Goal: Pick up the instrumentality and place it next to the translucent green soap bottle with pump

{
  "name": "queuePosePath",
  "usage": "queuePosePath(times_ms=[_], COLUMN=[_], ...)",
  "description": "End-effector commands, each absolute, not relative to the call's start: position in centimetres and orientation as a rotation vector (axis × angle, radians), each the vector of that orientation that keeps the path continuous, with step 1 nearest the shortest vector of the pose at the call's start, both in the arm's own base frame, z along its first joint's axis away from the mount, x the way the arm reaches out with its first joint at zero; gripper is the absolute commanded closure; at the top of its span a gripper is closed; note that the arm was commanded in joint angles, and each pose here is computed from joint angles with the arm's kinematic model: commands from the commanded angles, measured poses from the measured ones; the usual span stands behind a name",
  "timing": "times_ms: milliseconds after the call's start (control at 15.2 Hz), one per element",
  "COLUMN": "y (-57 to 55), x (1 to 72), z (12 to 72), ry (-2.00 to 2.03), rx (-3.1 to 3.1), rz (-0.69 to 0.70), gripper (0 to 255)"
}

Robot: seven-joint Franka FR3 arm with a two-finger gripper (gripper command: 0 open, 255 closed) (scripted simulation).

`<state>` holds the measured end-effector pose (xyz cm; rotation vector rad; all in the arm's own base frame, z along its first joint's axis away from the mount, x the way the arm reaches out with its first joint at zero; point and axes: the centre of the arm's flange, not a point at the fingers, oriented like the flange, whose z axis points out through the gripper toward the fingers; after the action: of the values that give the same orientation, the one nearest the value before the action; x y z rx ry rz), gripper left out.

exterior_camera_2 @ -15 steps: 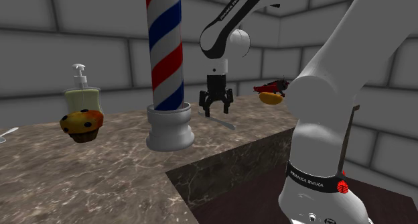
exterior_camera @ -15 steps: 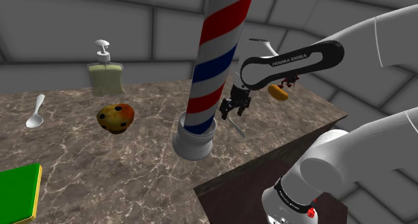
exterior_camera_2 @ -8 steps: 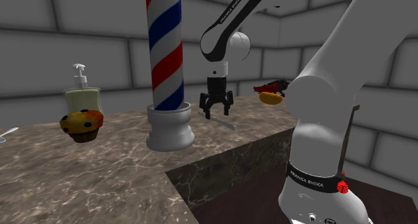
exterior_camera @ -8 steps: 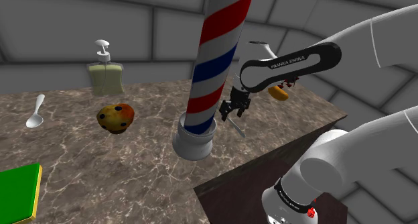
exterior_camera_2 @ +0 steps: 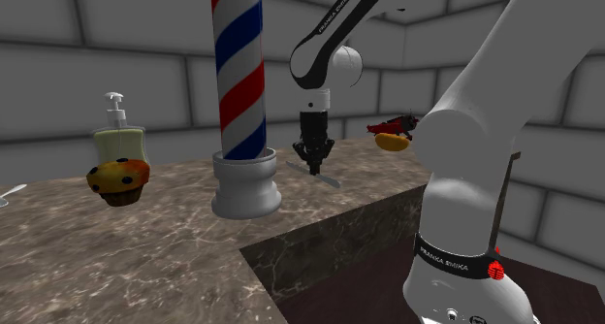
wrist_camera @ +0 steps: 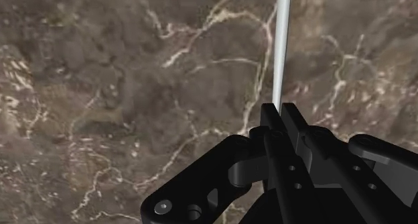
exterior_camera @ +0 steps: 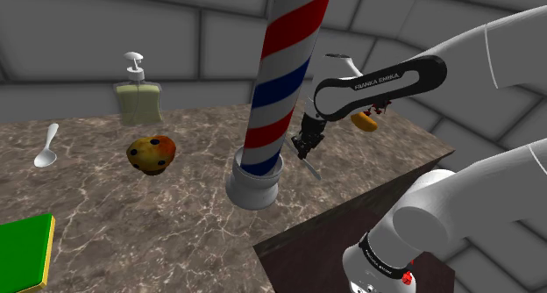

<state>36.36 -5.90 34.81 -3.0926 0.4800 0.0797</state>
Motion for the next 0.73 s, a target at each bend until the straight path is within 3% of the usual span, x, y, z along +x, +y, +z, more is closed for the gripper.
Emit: queuePosePath(times_ms=[0, 660], y=[-5.9, -5.9], x=[36.4, 36.4], z=[34.8, 38.5], ry=[0.480, 0.480], rx=[-3.093, -3.093], rz=[0.080, 0.080], gripper=[255, 255])
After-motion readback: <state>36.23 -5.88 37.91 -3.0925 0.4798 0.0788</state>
